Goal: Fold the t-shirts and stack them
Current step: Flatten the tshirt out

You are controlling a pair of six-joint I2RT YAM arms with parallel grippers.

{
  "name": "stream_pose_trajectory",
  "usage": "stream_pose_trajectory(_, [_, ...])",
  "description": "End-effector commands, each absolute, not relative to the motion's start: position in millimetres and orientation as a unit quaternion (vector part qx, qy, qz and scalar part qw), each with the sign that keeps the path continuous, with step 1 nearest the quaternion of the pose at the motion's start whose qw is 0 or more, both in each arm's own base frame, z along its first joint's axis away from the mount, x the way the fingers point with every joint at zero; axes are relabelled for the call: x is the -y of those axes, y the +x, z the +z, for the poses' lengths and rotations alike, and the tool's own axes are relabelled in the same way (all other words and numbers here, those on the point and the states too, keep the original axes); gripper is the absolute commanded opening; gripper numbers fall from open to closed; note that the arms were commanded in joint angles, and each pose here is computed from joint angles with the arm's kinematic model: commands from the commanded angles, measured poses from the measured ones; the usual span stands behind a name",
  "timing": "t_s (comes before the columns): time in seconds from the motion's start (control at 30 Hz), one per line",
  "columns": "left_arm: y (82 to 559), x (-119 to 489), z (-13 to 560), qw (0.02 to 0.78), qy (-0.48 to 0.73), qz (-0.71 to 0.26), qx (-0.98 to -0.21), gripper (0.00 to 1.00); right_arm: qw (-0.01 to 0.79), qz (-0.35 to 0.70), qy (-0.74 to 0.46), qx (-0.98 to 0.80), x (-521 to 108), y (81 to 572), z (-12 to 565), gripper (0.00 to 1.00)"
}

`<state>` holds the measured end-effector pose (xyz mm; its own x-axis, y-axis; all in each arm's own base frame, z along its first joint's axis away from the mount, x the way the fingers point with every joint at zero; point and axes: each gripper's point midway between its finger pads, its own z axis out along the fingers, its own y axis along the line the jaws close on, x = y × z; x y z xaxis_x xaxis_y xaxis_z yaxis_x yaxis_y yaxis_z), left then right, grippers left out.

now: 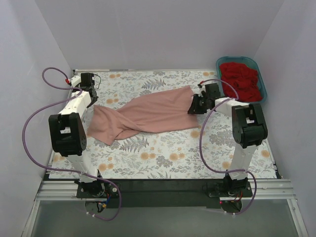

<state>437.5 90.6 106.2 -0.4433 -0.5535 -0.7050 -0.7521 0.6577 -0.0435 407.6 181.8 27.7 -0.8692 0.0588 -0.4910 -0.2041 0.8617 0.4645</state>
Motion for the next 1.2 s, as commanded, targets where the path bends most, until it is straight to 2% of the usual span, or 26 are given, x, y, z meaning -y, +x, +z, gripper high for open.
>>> stream_pose_trajectory(0.0, [454,-76,128,0.381,-0.403,0.072,-0.829,0.26,0.238,0.200,0.038,-0.950,-115,419,5,0.35])
stream_pose_trajectory(0.07, [454,-68,132,0.381,-0.401,0.049,-0.832,0.41,0.258,0.198,0.038,-0.945,-110,432,17,0.36])
stream_pose_trajectory(0.1, [453,-65,133,0.381,-0.400,0.039,-0.833,0.58,0.272,0.198,0.034,-0.941,-109,437,28,0.37])
stream_pose_trajectory(0.13, [450,-59,145,0.390,-0.399,0.021,-0.830,0.64,0.278,0.200,0.030,-0.939,-110,438,34,0.39])
stream_pose_trajectory(0.17, [439,-57,136,0.379,-0.400,0.020,-0.834,0.67,0.282,0.205,0.031,-0.937,-111,438,40,0.44])
stream_pose_trajectory(0.23, [422,-54,146,0.389,-0.401,0.011,-0.829,0.73,0.301,0.210,0.023,-0.930,-115,436,59,0.48])
stream_pose_trajectory(0.27, [404,-52,132,0.373,-0.399,0.013,-0.837,0.74,0.298,0.208,0.023,-0.931,-114,428,58,0.53])
stream_pose_trajectory(0.33, [383,-49,131,0.372,-0.396,0.011,-0.840,0.75,0.309,0.212,0.014,-0.927,-119,419,72,0.57])
stream_pose_trajectory(0.37, [365,-44,109,0.347,-0.393,0.013,-0.851,0.76,0.310,0.215,0.012,-0.926,-122,415,74,0.58])
stream_pose_trajectory(0.6, [312,-17,66,0.289,-0.355,-0.011,-0.889,0.76,0.306,0.226,-0.039,-0.924,-157,361,83,0.59])
stream_pose_trajectory(0.87, [307,6,64,0.305,-0.285,-0.009,-0.909,0.77,0.285,0.241,-0.075,-0.925,-175,319,70,0.58])
stream_pose_trajectory(0.93, [311,2,58,0.304,-0.283,0.007,-0.910,0.77,0.284,0.246,-0.078,-0.923,-177,316,71,0.58])
stream_pose_trajectory(1.03, [316,-4,46,0.300,-0.273,0.029,-0.914,0.82,0.280,0.250,-0.081,-0.923,-178,313,68,0.58])
stream_pose_trajectory(1.17, [324,-2,38,0.300,-0.258,0.028,-0.918,0.82,0.279,0.249,-0.081,-0.924,-178,311,67,0.58])
